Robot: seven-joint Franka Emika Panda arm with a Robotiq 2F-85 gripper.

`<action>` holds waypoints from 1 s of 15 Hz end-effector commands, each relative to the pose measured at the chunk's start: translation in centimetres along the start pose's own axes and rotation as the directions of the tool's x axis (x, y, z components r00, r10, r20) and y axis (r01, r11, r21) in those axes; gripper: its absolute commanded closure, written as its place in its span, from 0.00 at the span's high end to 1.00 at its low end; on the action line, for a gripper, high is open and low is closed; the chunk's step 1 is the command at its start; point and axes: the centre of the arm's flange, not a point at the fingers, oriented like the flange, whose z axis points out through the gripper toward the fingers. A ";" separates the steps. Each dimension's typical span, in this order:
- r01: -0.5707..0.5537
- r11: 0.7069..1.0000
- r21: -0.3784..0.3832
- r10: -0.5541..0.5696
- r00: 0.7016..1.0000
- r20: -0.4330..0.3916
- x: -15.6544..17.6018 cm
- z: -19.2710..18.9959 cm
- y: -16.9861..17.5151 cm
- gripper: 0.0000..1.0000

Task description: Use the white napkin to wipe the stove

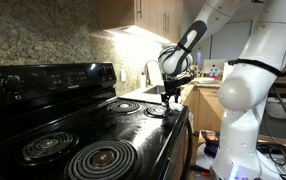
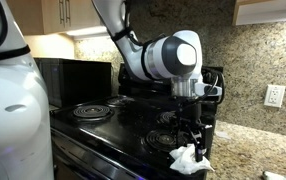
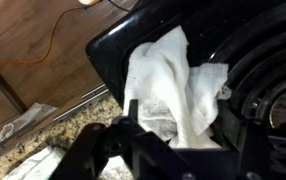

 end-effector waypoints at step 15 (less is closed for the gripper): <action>-0.146 0.984 0.106 0.139 0.988 0.071 -4.1 2.6 2.7 0.12</action>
